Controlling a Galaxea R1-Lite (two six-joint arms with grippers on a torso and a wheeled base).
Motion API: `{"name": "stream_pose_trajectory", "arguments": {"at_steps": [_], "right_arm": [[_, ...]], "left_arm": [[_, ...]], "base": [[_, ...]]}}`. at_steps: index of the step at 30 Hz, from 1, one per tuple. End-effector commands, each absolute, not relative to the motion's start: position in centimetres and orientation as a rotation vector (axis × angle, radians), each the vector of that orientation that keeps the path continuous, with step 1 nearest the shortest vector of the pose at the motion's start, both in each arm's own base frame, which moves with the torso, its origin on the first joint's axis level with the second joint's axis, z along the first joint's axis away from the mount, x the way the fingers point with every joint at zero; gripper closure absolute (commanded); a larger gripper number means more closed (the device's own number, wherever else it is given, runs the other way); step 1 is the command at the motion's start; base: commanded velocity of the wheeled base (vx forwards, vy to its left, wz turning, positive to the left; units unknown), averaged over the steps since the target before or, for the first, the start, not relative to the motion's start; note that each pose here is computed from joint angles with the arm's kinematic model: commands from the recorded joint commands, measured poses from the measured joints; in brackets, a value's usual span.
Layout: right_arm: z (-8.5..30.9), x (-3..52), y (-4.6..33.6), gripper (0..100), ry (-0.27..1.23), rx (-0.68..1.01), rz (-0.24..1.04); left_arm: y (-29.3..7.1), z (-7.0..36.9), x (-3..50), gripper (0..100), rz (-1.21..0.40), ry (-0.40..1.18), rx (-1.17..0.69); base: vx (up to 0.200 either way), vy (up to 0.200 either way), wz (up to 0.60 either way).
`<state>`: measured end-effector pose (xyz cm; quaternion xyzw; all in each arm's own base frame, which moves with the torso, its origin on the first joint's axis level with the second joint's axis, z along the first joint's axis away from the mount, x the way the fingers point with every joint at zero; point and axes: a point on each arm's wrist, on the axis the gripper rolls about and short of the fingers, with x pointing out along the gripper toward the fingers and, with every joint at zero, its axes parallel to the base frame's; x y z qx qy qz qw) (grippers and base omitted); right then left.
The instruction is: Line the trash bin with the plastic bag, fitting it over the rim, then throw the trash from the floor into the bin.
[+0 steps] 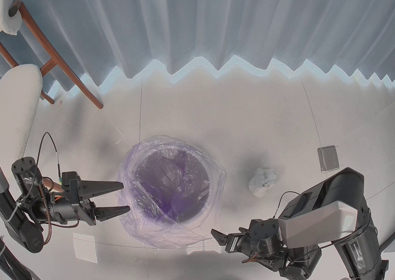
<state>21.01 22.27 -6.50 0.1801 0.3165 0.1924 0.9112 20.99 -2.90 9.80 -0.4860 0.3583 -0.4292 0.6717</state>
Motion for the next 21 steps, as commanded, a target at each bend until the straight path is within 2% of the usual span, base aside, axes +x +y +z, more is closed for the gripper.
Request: {"name": "stream_pose_trajectory", "arguments": {"at_steps": [1, 5, 11, 12, 18, 21], "right_arm": [[-6.5, 21.2, 22.5, 0, 0.633, 0.381, 0.397], [-6.6, 21.3, 22.5, 0, 0.628, 0.38, 0.391], [-6.5, 21.3, 22.5, 0, 0.626, 0.381, 0.391], [-6.5, 21.3, 22.6, 0, 0.625, 0.382, 0.392], [-6.6, 21.3, 22.6, 0, 0.625, 0.382, 0.39], [-6.6, 21.3, 22.6, 0, 0.625, 0.382, 0.39]], "left_arm": [[-4.0, 6.5, 22.6, 0, -0.807, 0.79, -1.046], [-6.6, 7.0, 23.4, 0, -0.65, 0.671, -1.005], [-6.8, 6.4, 22.5, 0, -0.643, 0.728, -0.945], [-6.7, 5.9, 22.0, 0, -0.632, 0.756, -0.887], [-6.5, 8.6, 20.8, 0, -0.573, 0.776, -0.83], [-6.4, 10.2, 19.6, 0, -0.52, 0.772, -0.723]], "base": [[0.0, 0.0, 0.0], [0.0, 0.0, 0.0], [0.0, 0.0, 0.0], [0.0, 0.0, 0.0], [0.0, 0.0, 0.0], [0.0, 0.0, 0.0]]}}
